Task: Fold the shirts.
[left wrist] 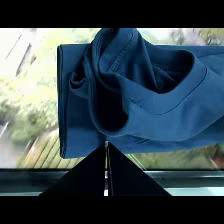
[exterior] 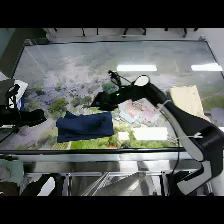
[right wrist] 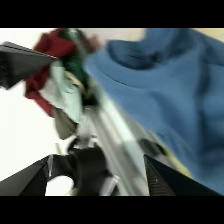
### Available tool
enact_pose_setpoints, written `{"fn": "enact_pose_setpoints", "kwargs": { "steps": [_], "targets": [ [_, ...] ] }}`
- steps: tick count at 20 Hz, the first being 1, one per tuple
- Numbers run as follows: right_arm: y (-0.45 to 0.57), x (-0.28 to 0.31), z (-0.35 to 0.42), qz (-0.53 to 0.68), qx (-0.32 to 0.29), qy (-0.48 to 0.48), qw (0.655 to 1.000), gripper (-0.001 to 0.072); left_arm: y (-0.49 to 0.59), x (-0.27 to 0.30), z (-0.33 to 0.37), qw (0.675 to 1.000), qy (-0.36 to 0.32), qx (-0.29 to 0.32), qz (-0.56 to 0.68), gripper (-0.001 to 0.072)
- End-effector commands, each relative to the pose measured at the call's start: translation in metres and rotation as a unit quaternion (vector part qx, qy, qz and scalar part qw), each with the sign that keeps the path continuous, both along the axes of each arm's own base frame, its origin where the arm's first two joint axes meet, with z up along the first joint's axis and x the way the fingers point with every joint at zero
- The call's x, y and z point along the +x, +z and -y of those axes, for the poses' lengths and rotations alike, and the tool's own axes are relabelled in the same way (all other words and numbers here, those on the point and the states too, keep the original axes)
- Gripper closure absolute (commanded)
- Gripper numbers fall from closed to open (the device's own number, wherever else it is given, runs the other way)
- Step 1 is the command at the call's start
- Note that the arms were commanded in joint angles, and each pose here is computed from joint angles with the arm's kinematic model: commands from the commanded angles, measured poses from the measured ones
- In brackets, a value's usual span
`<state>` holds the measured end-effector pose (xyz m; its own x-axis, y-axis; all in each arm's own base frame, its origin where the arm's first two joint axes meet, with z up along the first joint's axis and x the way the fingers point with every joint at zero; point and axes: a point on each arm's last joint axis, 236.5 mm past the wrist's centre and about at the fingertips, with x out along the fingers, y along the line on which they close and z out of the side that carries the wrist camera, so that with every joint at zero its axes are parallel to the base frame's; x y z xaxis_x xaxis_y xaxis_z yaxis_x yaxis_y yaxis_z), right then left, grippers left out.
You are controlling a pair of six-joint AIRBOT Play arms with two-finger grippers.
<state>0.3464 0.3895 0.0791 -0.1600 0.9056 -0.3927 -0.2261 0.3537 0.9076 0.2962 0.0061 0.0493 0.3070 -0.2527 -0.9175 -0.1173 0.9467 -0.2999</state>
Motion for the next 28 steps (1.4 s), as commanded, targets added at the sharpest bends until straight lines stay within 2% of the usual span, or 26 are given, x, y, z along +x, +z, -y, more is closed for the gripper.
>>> {"fn": "enact_pose_setpoints", "kwargs": {
  "steps": [1, 2, 3, 4, 5, 7, 13, 14, 15, 16, 19, 28],
  "targets": [
    [-0.015, 0.007, 0.082, 0.005, -0.083, -0.049, 0.995, 0.0072, -0.010, 0.017, 0.016, 0.999, -0.002, -0.049, 0.000, 0.0696],
    [-0.019, 0.003, 0.093, -0.005, -0.086, -0.060, 0.995, 0.0072, -0.018, 0.024, 0.030, 0.996, -0.021, -0.084, -0.006, 0.0695],
    [-0.023, -0.002, 0.099, -0.013, -0.089, -0.063, 0.994, 0.0072, -0.028, 0.030, 0.042, 0.992, -0.042, -0.117, -0.014, 0.0550],
    [-0.028, -0.008, 0.102, -0.020, -0.092, -0.063, 0.994, 0.0072, -0.040, 0.033, 0.048, 0.988, -0.045, -0.142, -0.033, 0.0229],
    [-0.033, -0.013, 0.103, -0.026, -0.094, -0.061, 0.993, 0.0072, -0.053, 0.032, 0.050, 0.984, -0.047, -0.157, -0.064, 0.0089],
    [-0.041, -0.018, 0.102, -0.032, -0.098, -0.058, 0.993, 0.0072, -0.069, 0.028, 0.053, 0.977, -0.055, -0.175, -0.108, 0.0089],
    [-0.046, -0.003, 0.100, -0.017, -0.101, -0.090, 0.991, 0.0072, -0.069, 0.017, 0.069, 0.973, -0.087, -0.175, -0.121, 0.0121],
    [-0.046, -0.003, 0.100, -0.017, -0.101, -0.090, 0.991, 0.0072, -0.067, 0.004, 0.074, 0.970, -0.097, -0.180, -0.134, 0.0307],
    [-0.046, -0.003, 0.100, -0.017, -0.101, -0.090, 0.991, 0.0072, -0.067, -0.010, 0.079, 0.966, -0.106, -0.184, -0.145, 0.0572],
    [-0.046, -0.003, 0.100, -0.017, -0.102, -0.090, 0.991, 0.0072, -0.066, -0.021, 0.081, 0.965, -0.117, -0.184, -0.145, 0.0680],
    [-0.046, 0.001, 0.100, -0.014, -0.102, -0.098, 0.990, 0.0072, -0.068, -0.023, 0.071, 0.976, -0.094, -0.166, -0.101, 0.0696],
    [-0.047, 0.000, 0.100, -0.024, -0.103, -0.102, 0.989, 0.0073, -0.063, -0.064, 0.049, 0.979, -0.026, -0.179, -0.093, 0.0697]
  ]
}}
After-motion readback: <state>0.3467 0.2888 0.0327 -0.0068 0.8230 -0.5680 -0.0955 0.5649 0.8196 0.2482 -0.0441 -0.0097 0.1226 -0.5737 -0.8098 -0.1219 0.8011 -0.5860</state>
